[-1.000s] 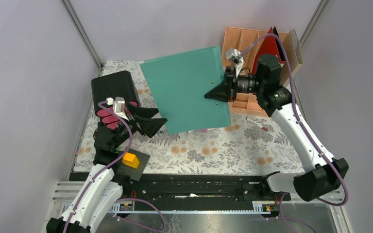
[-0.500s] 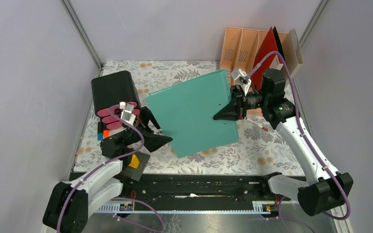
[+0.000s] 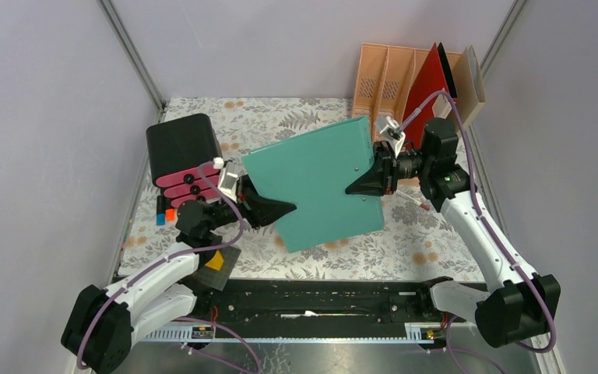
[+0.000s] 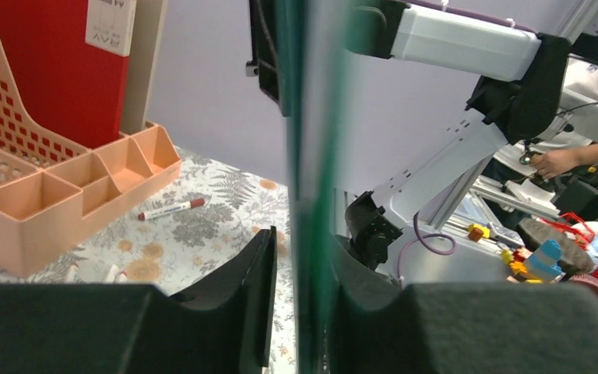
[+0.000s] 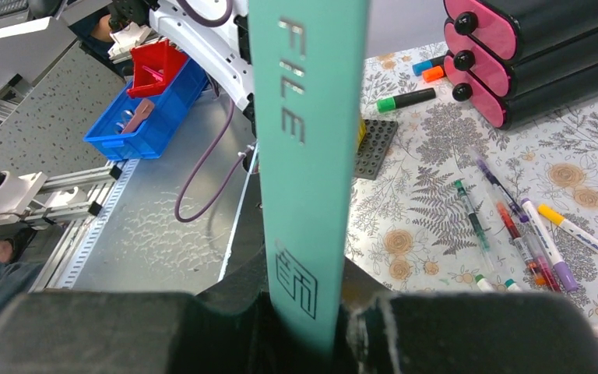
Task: Organize the desk
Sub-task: Pick up the folder from the center of the board.
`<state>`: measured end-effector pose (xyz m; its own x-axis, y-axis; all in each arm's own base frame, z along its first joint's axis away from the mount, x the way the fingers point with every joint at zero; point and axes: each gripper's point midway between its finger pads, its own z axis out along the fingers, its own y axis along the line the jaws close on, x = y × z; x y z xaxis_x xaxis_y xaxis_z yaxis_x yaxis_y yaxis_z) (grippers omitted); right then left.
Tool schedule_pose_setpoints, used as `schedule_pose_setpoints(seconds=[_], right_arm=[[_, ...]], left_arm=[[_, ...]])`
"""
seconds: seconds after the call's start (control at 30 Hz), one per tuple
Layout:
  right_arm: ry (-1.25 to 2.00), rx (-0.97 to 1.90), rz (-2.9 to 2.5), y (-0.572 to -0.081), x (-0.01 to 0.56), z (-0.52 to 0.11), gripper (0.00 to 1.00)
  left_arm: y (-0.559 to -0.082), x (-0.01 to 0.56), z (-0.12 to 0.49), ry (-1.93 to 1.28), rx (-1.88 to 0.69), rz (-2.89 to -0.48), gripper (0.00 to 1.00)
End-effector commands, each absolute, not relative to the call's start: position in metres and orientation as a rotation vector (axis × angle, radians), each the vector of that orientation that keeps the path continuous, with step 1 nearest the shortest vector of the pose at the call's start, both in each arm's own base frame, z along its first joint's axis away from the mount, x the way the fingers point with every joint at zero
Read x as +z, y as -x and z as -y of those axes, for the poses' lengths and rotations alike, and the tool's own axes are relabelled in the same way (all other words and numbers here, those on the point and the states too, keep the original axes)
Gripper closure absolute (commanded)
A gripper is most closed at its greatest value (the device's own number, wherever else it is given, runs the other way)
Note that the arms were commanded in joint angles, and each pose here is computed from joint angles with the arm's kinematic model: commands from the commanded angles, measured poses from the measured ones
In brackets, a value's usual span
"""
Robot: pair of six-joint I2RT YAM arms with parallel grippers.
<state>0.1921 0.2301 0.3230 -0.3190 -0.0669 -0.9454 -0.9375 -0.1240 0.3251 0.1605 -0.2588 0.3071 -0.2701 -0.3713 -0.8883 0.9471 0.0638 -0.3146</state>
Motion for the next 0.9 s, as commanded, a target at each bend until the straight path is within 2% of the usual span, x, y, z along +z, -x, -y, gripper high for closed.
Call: schedule_pose_setpoints(seconds=[0.0, 0.03, 0.07, 0.23, 0.3, 0.4, 0.6, 0.73, 0.87], right_arm=[[1.238, 1.507, -1.318, -0.181, 0.334, -0.227, 1.0], [1.237, 1.507, -1.32, -0.181, 0.333, -0.227, 1.0], [1.235, 1.505, -1.321, -0.181, 0.332, -0.227, 1.0], [1.214, 1.478, -1.334, -0.186, 0.326, -0.226, 0.83], [1.194, 1.466, -1.352, -0.19, 0.324, -0.226, 0.64], [1.175, 1.459, -1.371, -0.195, 0.325, -0.225, 0.46], [1.146, 1.454, -1.433, -0.204, 0.327, -0.226, 0.36], [1.136, 1.39, -1.481, -0.213, 0.333, -0.225, 0.24], [1.134, 1.39, -1.497, -0.218, 0.346, -0.225, 0.21]], left_arm=[[-0.174, 0.314, 0.264, -0.696, -1.434, -1.183, 0.84], [-0.175, 0.314, 0.265, -0.694, -1.434, -1.186, 0.97], [-0.175, 0.313, 0.265, -0.692, -1.436, -1.192, 1.0], [-0.177, 0.312, 0.265, -0.685, -1.435, -1.222, 1.0], [-0.177, 0.312, 0.266, -0.691, -1.443, -1.24, 1.0], [-0.176, 0.31, 0.267, -0.696, -1.463, -1.264, 1.0], [-0.178, 0.308, 0.262, -0.678, -1.501, -1.312, 1.0], [-0.181, 0.307, 0.258, -0.67, -1.506, -1.338, 1.0], [-0.182, 0.304, 0.258, -0.678, -1.5, -1.362, 1.0]])
